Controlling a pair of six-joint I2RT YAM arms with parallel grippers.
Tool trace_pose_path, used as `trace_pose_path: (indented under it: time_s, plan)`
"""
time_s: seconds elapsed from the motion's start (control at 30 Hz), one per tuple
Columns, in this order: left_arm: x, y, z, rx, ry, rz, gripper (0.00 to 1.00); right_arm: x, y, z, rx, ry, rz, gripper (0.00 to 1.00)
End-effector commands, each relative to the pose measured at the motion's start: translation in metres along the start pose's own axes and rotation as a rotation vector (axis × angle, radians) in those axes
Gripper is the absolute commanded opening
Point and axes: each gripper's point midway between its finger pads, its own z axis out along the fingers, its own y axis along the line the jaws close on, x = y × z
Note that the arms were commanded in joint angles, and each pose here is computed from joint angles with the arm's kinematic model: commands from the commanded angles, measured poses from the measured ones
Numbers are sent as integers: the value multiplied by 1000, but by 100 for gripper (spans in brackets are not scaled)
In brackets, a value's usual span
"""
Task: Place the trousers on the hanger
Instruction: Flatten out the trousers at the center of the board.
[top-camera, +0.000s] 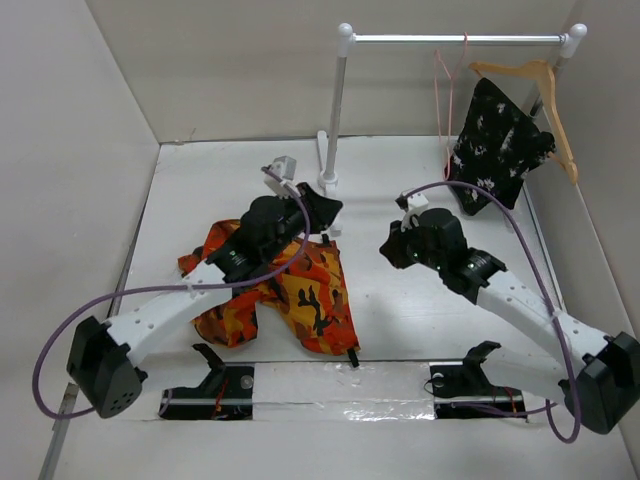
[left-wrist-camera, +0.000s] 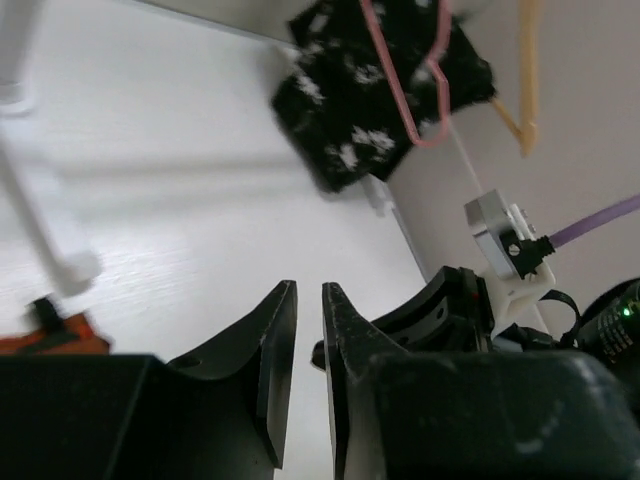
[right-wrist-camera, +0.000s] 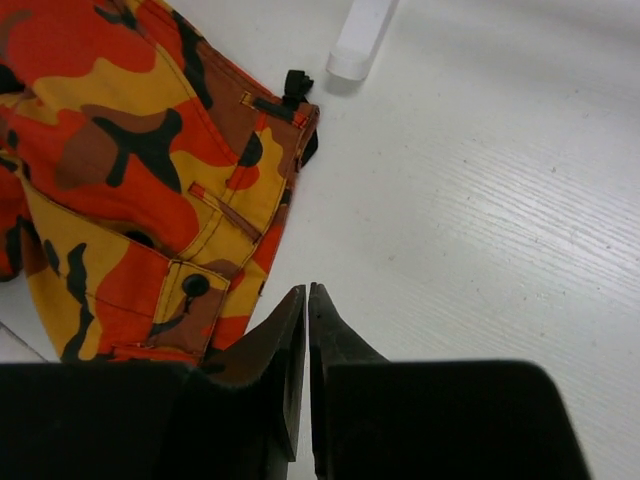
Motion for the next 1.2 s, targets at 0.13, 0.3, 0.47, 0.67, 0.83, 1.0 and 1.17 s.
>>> trace_pose_path:
  time_s: [0.13,0.3,0.47,0.67,0.83,1.0,1.17]
  plan:
    - [-22,132,-106,-549,-295,-84,55,-9,7,52,-50,-66,25,55]
    - [-4,193,-176,-753,-369,-180,87,-2,12,94,-58,-56,68,72]
    - [4,208,-196,-827,-377,-198,90,32,20,151,-35,34,76,73]
    - [6,214,-198,-890,-340,-165,94,49,26,184,-40,66,95,72]
    - [1,207,-189,-844,-335,-140,94,70,26,195,-56,96,117,54]
    - [-3,197,-177,-795,-304,-116,93,61,26,184,-78,50,145,0]
    - [7,187,-147,-709,-200,-76,92,-11,-7,113,70,-165,150,0]
